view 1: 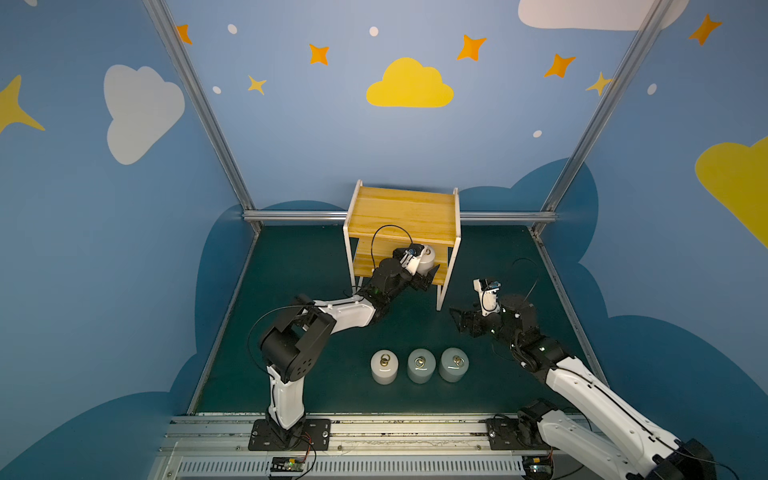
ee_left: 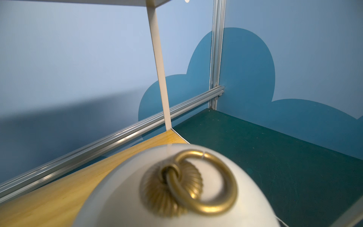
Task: Remove the tea canisters from the shelf
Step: Pick up the tea canister from the shelf, then place the tea canister at the center of the board.
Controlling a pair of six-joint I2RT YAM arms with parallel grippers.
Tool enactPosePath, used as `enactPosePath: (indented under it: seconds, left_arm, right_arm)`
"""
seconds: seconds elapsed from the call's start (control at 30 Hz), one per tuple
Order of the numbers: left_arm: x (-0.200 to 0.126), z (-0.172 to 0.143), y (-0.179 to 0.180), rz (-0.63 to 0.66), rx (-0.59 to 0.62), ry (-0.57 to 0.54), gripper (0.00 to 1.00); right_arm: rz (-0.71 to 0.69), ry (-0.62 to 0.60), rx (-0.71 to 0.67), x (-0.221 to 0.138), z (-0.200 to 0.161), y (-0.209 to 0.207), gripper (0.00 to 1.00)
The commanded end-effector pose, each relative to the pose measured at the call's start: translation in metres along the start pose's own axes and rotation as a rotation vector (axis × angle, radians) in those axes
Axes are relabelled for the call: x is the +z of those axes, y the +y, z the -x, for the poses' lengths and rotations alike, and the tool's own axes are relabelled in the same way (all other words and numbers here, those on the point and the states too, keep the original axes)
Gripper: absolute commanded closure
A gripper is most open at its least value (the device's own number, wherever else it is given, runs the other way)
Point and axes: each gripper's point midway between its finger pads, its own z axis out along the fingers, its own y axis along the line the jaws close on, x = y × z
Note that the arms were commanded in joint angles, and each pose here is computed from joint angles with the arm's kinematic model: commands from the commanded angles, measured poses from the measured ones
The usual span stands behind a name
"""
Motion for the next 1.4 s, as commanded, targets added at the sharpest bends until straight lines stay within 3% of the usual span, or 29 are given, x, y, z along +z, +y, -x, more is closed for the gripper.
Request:
enactPosePath:
  seconds: [0.0,0.33,0.63,0.8,1.17,1.37]
  left_arm:
    - [0.008,0.009,-0.002,-0.007,-0.008,-0.031,0.05]
    - [0.011,0.010,-0.006,-0.025,-0.010,-0.037,0.19]
    - [0.000,0.011,-0.006,-0.014,-0.002,-0.059,0.45]
    - [-0.014,0.018,-0.006,-0.014,-0.014,-0.068,0.48]
    - [-0.091,0.019,-0.012,0.007,0.006,-0.054,0.50]
    - [-0.140,-0.008,-0.021,0.028,0.000,-0.002,0.50]
  right_arm:
    - [0.006,0.005,0.006,-0.002,-0.003,0.000,0.11]
    - [0.004,0.004,0.007,-0.004,-0.004,-0.001,0.11]
    - [0.002,0.002,0.008,-0.006,-0.005,-0.002,0.11]
    - [0.002,0.000,0.005,-0.007,-0.004,-0.002,0.10]
    - [0.003,-0.003,-0.001,-0.008,-0.004,-0.003,0.10]
    - [0.016,-0.005,-0.002,-0.008,-0.004,-0.001,0.10]
